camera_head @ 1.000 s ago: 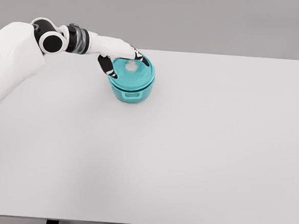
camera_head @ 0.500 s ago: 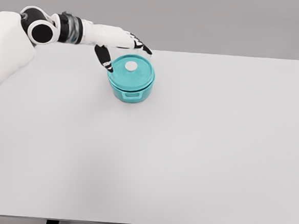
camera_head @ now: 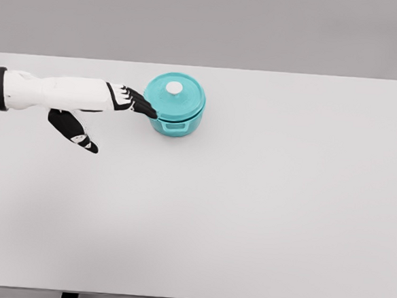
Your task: Cover the pot with left arm
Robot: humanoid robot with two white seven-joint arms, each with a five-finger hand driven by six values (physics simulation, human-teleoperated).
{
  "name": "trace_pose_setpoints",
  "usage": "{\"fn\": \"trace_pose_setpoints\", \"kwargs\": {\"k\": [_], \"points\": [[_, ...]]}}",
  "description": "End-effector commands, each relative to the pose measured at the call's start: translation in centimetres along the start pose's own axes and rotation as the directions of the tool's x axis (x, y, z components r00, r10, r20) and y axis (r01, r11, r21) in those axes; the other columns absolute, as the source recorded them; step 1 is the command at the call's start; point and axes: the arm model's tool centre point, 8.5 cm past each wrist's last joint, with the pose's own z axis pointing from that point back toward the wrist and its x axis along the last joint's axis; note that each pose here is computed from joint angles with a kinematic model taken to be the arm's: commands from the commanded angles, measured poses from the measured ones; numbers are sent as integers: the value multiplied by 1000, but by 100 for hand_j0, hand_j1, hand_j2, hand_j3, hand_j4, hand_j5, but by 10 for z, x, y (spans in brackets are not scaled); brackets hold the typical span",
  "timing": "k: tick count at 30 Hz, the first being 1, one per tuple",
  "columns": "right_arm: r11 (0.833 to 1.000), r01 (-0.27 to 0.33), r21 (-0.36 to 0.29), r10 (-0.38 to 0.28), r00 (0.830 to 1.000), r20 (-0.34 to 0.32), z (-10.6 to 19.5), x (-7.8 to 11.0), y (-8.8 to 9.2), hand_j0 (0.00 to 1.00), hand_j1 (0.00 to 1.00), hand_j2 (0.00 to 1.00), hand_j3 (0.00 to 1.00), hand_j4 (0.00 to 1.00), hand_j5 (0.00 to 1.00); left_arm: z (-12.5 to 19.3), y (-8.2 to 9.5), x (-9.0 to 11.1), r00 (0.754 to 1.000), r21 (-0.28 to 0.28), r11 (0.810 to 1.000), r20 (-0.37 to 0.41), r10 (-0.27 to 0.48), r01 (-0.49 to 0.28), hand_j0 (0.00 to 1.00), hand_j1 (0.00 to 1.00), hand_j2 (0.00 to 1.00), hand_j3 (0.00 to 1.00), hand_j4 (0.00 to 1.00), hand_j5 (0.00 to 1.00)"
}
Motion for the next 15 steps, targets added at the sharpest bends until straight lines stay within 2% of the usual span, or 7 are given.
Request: {"fn": "trace_pose_setpoints", "kwargs": {"k": [1, 4, 15], "points": [[1000, 0, 0, 0, 1000, 0, 0, 0, 0, 100, 100, 100, 100, 100, 100, 21, 23, 9, 999, 52, 998, -24, -47, 48, 100, 100, 100, 100, 100, 100], [1000, 0, 0, 0, 1000, 0, 0, 0, 0, 100, 100, 100, 100, 100, 100, 48, 4, 0, 996, 81, 997, -85, 7, 0, 100, 100, 100, 100, 100, 100], [1000, 0, 0, 0, 1000, -1, 0, 0, 0, 100, 100, 100, 100, 100, 100, 39, 3, 1, 998, 88, 996, -60, 10, -5, 100, 100, 100, 100, 100, 100]]}}
